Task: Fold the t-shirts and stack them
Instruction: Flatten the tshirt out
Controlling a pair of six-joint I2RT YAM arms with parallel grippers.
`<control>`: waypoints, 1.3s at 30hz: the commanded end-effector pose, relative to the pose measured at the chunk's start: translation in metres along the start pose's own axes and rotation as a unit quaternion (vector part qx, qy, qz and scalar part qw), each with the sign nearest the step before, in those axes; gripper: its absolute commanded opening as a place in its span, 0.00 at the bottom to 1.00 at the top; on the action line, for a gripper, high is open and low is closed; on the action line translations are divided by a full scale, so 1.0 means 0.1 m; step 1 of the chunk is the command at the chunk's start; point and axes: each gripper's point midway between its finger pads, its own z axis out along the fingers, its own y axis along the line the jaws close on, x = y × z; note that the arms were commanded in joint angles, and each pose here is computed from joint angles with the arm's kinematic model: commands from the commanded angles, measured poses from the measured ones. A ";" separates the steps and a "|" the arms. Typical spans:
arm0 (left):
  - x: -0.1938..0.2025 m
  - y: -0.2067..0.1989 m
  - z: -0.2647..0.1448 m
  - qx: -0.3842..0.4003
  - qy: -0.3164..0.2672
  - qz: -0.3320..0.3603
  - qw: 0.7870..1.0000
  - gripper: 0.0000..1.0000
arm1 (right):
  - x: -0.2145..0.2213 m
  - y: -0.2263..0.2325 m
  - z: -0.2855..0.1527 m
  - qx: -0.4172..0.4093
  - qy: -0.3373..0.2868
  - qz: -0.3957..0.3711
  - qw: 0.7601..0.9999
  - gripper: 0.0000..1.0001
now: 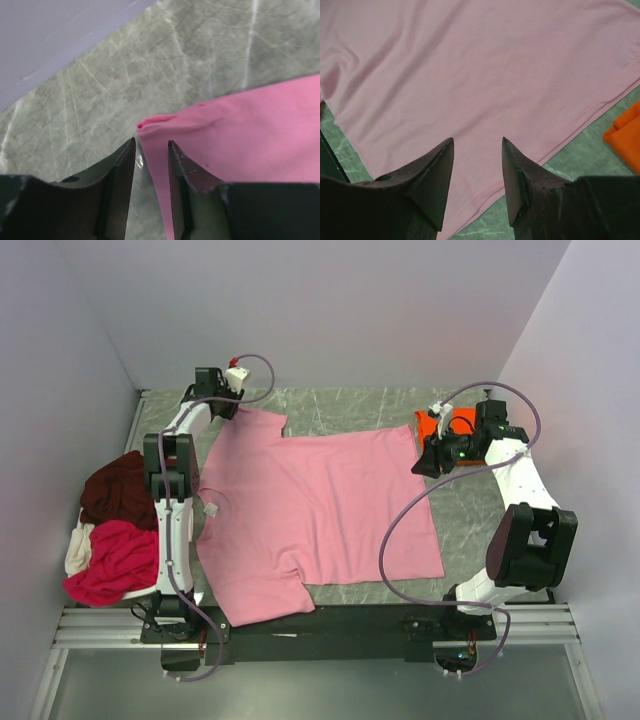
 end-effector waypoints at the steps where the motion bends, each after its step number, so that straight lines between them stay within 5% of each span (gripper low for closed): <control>1: -0.27 0.17 0.02 -0.024 -0.034 0.024 0.999 0.40 | -0.01 0.01 -0.01 -0.007 -0.005 0.000 1.000 0.51; 6: -0.28 0.15 0.08 -0.018 -0.044 0.032 0.998 0.47 | -0.01 0.01 0.00 -0.007 -0.005 0.001 1.000 0.50; 16: -0.02 -0.11 0.19 0.043 -0.020 0.053 0.997 0.45 | 0.01 -0.01 0.00 -0.007 -0.002 0.004 1.000 0.51; 20: -0.03 -0.15 0.20 0.053 -0.022 0.059 0.997 0.39 | -0.01 -0.01 -0.02 -0.004 -0.005 0.004 1.000 0.50; 23: -0.02 -0.17 0.19 0.057 -0.021 0.061 0.996 0.21 | -0.03 -0.01 -0.05 -0.003 -0.009 0.002 1.000 0.50; 29: -0.08 -0.17 0.13 0.058 -0.026 0.049 0.997 0.03 | -0.04 -0.01 -0.09 0.002 -0.013 -0.001 1.000 0.51; 39: -0.76 0.16 -0.58 0.044 -0.142 -0.053 0.988 0.00 | -0.01 -0.07 -0.05 0.007 -0.008 0.002 1.000 0.50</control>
